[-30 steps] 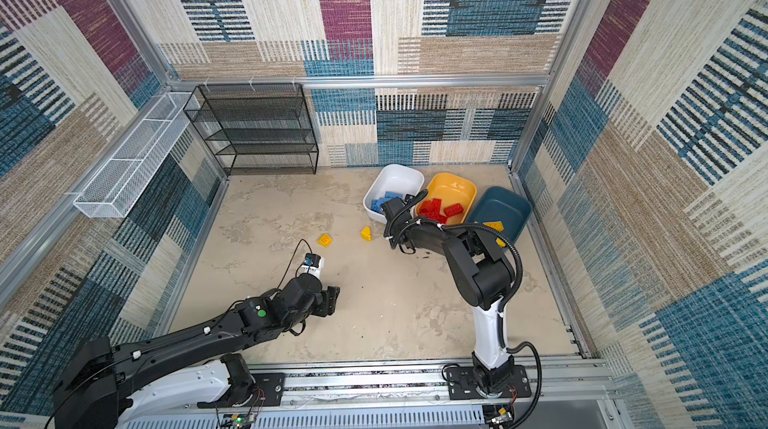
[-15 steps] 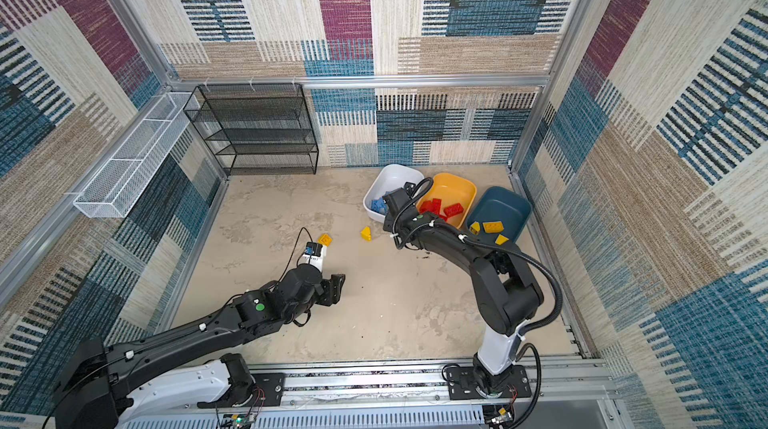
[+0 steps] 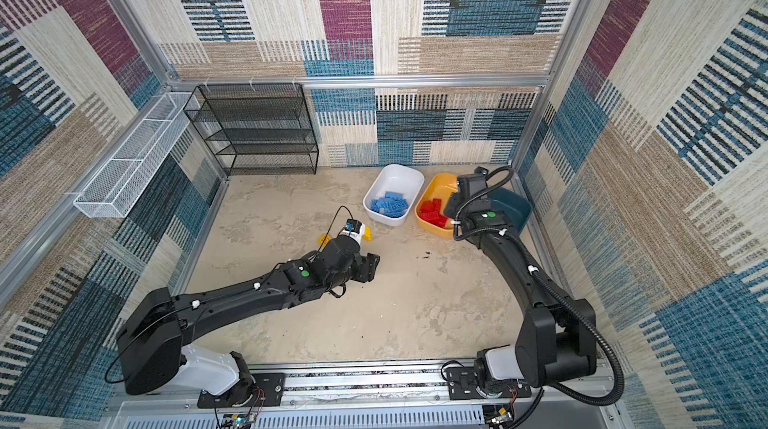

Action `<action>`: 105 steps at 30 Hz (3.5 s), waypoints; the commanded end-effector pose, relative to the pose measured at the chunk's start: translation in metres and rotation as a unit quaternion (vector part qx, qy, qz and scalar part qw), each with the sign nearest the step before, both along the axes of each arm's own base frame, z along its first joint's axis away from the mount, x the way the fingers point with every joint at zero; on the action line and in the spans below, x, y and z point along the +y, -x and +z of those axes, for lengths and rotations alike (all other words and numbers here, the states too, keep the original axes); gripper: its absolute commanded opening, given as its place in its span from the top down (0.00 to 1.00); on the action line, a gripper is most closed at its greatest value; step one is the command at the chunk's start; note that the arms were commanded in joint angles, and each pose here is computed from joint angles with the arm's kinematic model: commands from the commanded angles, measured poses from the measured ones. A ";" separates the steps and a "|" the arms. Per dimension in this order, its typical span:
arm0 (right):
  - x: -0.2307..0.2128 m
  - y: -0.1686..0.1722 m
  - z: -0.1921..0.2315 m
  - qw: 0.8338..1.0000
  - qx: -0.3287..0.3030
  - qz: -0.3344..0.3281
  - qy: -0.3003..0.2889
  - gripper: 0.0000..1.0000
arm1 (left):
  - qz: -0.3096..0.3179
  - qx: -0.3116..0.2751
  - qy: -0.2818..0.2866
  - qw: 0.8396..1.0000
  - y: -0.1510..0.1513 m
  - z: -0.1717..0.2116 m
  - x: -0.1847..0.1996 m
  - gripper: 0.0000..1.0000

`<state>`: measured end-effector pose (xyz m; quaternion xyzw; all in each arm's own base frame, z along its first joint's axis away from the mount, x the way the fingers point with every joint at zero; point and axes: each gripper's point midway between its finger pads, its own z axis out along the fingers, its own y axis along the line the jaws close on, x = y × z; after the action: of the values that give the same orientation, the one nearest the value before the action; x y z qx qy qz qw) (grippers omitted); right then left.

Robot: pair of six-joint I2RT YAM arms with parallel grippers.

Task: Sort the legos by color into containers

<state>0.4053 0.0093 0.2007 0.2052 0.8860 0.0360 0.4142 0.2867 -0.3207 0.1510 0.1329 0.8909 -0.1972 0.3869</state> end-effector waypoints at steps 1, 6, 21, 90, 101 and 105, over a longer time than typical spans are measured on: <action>-0.031 0.001 -0.016 1.000 0.004 -0.015 -0.010 0.68 | -0.032 0.006 0.011 0.999 0.000 -0.001 -0.023 0.30; -0.075 0.003 -0.048 0.997 0.013 -0.065 -0.039 0.68 | -0.037 0.034 0.001 0.999 0.002 -0.027 -0.033 0.30; -0.098 -0.004 -0.048 0.996 0.002 -0.078 -0.031 0.37 | -0.029 0.027 0.000 0.999 0.007 -0.013 -0.020 0.30; 0.300 -0.022 -0.074 0.946 0.050 0.320 0.030 0.66 | 0.073 0.003 -0.018 0.997 0.037 -0.017 0.107 0.30; 0.150 -0.032 -0.022 0.974 0.014 0.223 -0.020 0.66 | -0.017 0.031 -0.005 0.999 0.021 -0.017 0.013 0.32; 0.070 -0.031 -0.033 0.987 0.023 0.156 -0.032 0.66 | -0.046 0.036 -0.005 0.998 0.019 -0.020 -0.025 0.32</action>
<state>0.4370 0.1033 0.1654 0.0662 0.9198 0.1124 0.3701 0.2649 -0.3213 0.1218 0.1444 0.9107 -0.1929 0.3354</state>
